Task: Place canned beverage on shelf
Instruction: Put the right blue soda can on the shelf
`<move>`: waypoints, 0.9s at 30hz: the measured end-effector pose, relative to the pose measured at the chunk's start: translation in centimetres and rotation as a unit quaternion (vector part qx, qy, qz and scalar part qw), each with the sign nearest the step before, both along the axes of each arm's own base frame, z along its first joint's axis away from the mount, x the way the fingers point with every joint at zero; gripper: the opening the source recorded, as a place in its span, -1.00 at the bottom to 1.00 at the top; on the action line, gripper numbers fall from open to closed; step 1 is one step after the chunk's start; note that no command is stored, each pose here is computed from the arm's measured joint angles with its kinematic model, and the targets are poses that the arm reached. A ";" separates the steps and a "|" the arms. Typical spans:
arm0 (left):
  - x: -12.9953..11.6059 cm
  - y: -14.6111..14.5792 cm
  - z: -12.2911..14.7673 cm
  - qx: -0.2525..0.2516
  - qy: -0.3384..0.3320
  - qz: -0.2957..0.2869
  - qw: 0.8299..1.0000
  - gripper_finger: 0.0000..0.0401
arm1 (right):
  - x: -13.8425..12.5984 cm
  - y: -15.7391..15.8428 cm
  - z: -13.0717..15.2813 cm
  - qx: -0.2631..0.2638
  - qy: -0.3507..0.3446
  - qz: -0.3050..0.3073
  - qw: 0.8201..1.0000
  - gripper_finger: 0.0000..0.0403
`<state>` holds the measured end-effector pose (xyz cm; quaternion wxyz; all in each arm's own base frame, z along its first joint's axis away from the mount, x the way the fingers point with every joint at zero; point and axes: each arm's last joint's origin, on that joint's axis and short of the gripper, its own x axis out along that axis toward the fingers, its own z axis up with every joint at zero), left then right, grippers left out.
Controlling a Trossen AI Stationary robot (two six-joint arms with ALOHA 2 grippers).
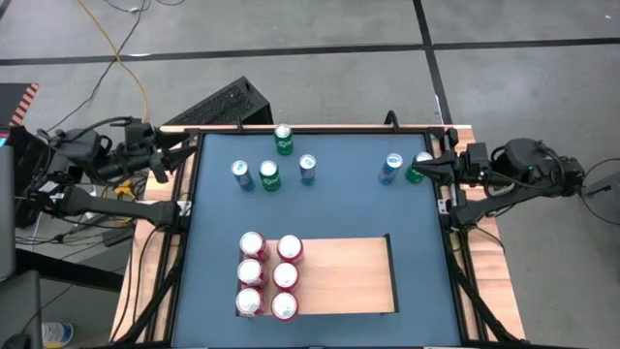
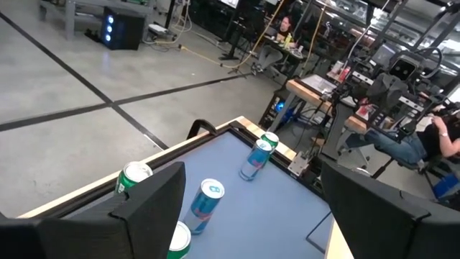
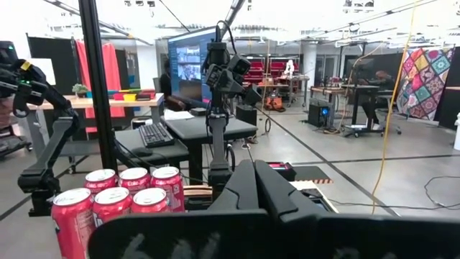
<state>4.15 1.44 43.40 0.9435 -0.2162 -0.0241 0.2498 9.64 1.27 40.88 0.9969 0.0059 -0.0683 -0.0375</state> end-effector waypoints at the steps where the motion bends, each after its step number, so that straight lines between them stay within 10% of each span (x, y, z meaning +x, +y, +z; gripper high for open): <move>1: 0.0 0.0 0.0 0.000 0.000 0.000 1.000 0.54 | 0.0 0.0 0.0 0.000 0.000 0.000 1.000 -1.00; 20: 2.5 0.0 -2.3 -0.016 0.015 -0.017 1.000 0.54 | 1.3 -0.1 -2.7 0.104 0.124 -0.063 0.985 -0.93; 27: 2.7 0.0 -2.3 -0.021 0.015 -0.010 1.000 0.54 | 2.6 -0.3 -4.0 0.093 0.174 -0.136 0.971 -0.56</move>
